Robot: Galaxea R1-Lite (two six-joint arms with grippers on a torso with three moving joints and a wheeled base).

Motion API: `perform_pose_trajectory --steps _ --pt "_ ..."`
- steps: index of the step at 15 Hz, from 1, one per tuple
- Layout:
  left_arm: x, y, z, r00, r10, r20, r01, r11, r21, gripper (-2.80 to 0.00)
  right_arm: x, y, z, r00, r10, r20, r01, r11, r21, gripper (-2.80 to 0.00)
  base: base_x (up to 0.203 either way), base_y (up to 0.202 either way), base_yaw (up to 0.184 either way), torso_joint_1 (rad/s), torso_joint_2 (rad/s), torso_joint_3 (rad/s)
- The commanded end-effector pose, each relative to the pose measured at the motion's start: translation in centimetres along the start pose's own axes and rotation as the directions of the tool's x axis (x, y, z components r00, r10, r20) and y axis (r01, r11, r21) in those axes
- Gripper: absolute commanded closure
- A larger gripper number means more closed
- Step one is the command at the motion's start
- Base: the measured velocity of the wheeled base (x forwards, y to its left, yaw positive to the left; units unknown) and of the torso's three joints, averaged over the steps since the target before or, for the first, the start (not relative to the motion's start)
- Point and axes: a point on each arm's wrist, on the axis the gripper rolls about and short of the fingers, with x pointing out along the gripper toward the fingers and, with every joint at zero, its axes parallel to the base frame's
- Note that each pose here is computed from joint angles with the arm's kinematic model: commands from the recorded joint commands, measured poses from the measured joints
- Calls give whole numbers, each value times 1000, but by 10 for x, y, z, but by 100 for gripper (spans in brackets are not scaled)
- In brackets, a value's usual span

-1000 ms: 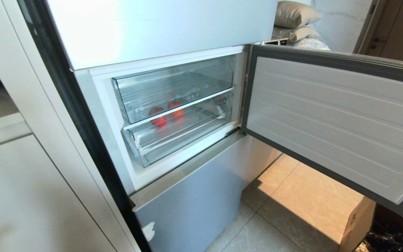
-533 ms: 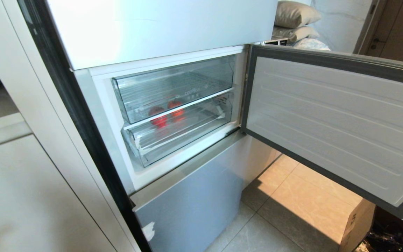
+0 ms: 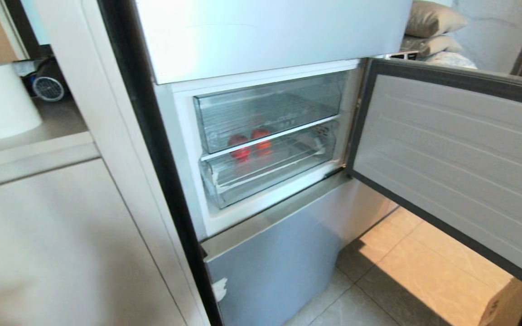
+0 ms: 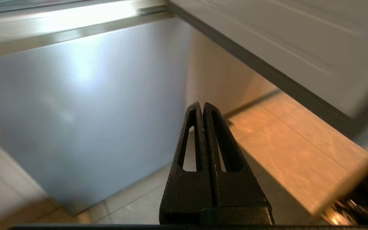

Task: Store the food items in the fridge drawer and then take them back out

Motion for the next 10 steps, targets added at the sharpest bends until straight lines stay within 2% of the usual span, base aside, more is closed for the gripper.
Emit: perform_pose_trajectory --steps 1,10 --pt "0 0 0 1000 -1 0 1 1000 0 0 0 0 0 1000 0 1 0 1000 -1 0 4 -9 173 2 4 -2" --pt "0 0 0 1000 0 0 0 1000 1 0 0 0 0 1000 0 0 0 1000 -1 0 1 -7 177 2 2 3"
